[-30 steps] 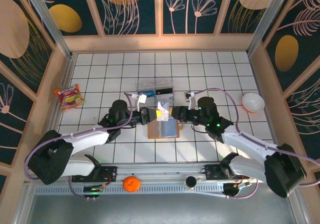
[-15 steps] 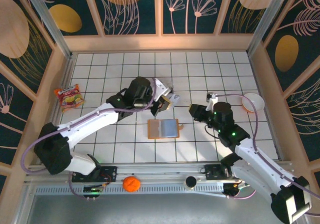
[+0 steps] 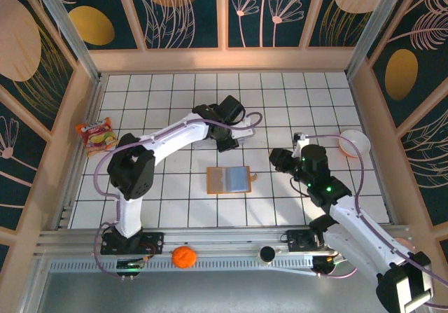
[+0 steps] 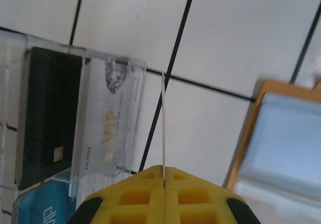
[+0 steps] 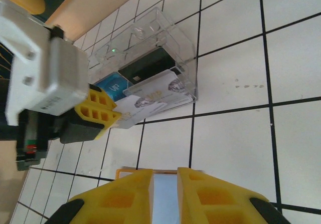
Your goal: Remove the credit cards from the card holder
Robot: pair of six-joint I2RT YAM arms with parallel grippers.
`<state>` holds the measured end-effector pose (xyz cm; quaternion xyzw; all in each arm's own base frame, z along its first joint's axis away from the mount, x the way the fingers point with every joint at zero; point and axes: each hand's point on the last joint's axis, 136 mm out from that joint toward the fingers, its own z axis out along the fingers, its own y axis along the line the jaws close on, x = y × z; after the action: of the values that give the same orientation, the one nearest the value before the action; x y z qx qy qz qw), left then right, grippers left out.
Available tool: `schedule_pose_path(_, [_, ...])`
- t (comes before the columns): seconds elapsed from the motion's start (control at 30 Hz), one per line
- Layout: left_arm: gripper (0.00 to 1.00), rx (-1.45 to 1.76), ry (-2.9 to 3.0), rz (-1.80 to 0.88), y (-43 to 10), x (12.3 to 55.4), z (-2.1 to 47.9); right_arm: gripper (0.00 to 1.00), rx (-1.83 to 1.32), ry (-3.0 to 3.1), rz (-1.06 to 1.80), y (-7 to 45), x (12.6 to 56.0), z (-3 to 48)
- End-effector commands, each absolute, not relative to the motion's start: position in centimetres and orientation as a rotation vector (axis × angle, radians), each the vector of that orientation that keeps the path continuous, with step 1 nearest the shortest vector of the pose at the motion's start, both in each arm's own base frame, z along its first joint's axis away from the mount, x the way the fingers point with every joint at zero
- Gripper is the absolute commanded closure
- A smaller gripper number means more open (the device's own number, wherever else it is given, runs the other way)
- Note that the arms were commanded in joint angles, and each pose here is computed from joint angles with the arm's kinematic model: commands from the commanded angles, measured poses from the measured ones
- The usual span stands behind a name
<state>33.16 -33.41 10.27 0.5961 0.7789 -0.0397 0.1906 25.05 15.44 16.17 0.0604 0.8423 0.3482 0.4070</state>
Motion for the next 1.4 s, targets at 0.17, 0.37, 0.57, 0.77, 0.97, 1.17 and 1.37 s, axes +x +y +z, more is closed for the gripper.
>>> schedule_pose_path(0.17, [1.0, 1.814, 1.986, -0.006, -34.3, 35.4, 13.9, 0.81, 0.194, 2.189, 0.841, 14.4, 25.3, 14.1])
schedule_pose_path(0.37, [1.0, 1.863, 2.024, 0.033, -32.7, 36.3, 11.6, 0.81, 0.234, 2.211, 0.817, 13.7, 25.5, 13.2])
schedule_pose_path(0.57, [1.0, 1.861, 1.978, 0.003, -32.4, 36.5, 11.9, 0.81, 0.249, 2.232, 0.806, 13.5, 25.8, 12.7])
schedule_pose_path(0.77, [1.0, 1.878, 1.983, -0.023, -32.4, 36.3, 10.5, 0.81, 0.258, 2.229, 0.813, 13.5, 26.1, 12.8])
schedule_pose_path(0.97, [1.0, 1.873, 1.969, -0.042, -32.9, 36.6, 9.7, 0.81, 0.26, 2.235, 0.815, 13.6, 26.2, 12.7])
schedule_pose_path(1.17, [1.0, 1.858, 1.972, -0.012, -32.9, 37.2, 8.7, 0.81, 0.259, 2.241, 0.821, 13.7, 26.2, 12.5])
schedule_pose_path(1.37, [1.0, 1.864, 1.978, -0.019, -32.8, 37.0, 8.2, 0.81, 0.259, 2.243, 0.823, 13.7, 26.2, 12.5])
